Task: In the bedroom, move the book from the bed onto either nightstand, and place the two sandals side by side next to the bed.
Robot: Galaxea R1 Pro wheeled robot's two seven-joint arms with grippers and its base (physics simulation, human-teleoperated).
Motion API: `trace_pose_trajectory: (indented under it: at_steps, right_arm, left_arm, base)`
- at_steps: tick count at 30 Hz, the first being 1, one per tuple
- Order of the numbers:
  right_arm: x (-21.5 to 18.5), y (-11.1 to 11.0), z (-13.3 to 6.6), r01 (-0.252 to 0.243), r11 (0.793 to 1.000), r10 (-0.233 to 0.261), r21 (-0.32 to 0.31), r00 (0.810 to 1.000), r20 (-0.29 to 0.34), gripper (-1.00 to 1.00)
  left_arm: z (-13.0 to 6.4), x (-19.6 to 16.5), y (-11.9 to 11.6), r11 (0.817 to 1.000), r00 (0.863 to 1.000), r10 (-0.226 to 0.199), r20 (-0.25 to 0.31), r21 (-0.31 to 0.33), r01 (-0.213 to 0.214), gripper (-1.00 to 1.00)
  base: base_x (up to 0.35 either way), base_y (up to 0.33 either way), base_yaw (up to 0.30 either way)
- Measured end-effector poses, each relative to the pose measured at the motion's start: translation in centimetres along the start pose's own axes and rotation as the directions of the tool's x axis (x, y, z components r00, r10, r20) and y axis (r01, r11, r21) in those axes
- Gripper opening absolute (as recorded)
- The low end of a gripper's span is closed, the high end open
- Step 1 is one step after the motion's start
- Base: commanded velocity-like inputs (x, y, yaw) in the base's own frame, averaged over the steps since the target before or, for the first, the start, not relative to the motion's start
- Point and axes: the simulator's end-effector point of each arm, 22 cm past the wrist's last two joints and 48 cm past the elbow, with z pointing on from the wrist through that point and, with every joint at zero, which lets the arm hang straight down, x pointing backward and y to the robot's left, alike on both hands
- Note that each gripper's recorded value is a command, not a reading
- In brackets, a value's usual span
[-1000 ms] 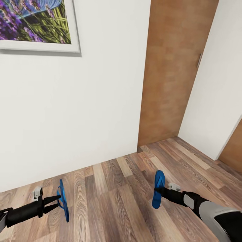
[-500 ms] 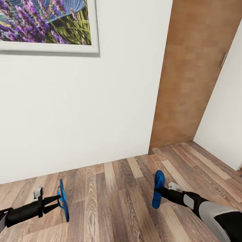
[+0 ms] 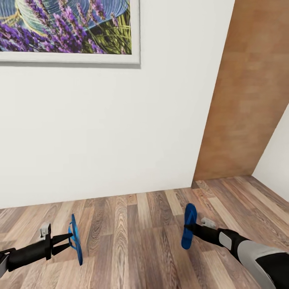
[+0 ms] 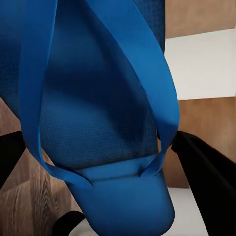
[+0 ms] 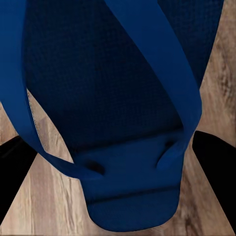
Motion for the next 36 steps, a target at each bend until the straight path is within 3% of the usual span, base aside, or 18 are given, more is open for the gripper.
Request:
trace_pose_trajectory:
  at_steps: [36]
  right_arm:
    - [0.04, 0.09, 0.05, 0.002, 1.000, -0.002, -0.001, 1.000, 0.000, -1.00]
  left_arm:
    - [-0.24, 0.16, 0.40, 1.000, 1.000, -0.017, 0.008, -0.002, 0.017, -1.00]
  base:
    - [0.000, 0.000, 0.259]
